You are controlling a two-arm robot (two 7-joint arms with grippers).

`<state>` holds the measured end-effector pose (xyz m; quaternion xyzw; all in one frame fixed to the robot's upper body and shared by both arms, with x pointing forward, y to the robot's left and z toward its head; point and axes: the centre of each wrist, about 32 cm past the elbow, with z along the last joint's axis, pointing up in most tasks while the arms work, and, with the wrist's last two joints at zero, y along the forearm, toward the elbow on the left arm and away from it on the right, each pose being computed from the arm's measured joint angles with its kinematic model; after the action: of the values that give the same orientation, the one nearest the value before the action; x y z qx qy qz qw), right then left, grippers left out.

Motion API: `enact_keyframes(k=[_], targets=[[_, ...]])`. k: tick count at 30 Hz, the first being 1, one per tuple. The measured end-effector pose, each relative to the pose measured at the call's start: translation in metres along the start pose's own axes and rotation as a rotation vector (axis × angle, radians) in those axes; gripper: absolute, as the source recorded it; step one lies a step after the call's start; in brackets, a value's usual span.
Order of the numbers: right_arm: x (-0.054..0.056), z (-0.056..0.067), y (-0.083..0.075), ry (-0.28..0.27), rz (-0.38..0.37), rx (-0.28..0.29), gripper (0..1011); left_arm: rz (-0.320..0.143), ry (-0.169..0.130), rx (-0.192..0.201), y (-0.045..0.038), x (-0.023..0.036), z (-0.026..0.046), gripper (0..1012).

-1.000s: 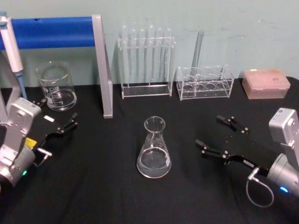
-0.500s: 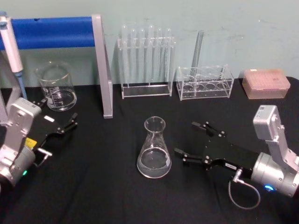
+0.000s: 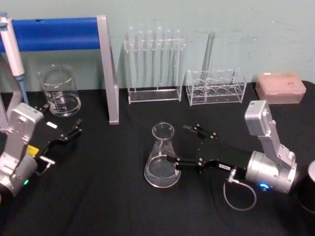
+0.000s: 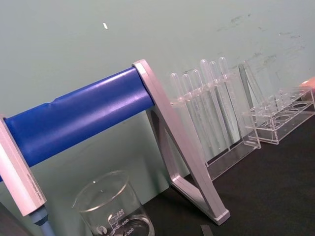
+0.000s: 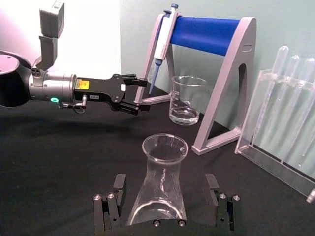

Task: Grasp the erlenmeyer flask with one hand, shake it three times, then place it back.

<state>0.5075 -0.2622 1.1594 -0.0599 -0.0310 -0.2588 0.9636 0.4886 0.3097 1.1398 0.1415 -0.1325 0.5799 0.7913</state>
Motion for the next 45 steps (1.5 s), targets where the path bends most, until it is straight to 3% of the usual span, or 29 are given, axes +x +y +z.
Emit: enact_keyframes(k=[25,45], targets=[[0.013,-0.001,0.031,0.011,0.054,0.003,1003,0.0,0.0,0.0,0.0,0.0,0.0,1001],[0.013,-0.001,0.035,0.018,0.052,-0.009,1003,0.0,0.0,0.0,0.0,0.0,0.0,1001]])
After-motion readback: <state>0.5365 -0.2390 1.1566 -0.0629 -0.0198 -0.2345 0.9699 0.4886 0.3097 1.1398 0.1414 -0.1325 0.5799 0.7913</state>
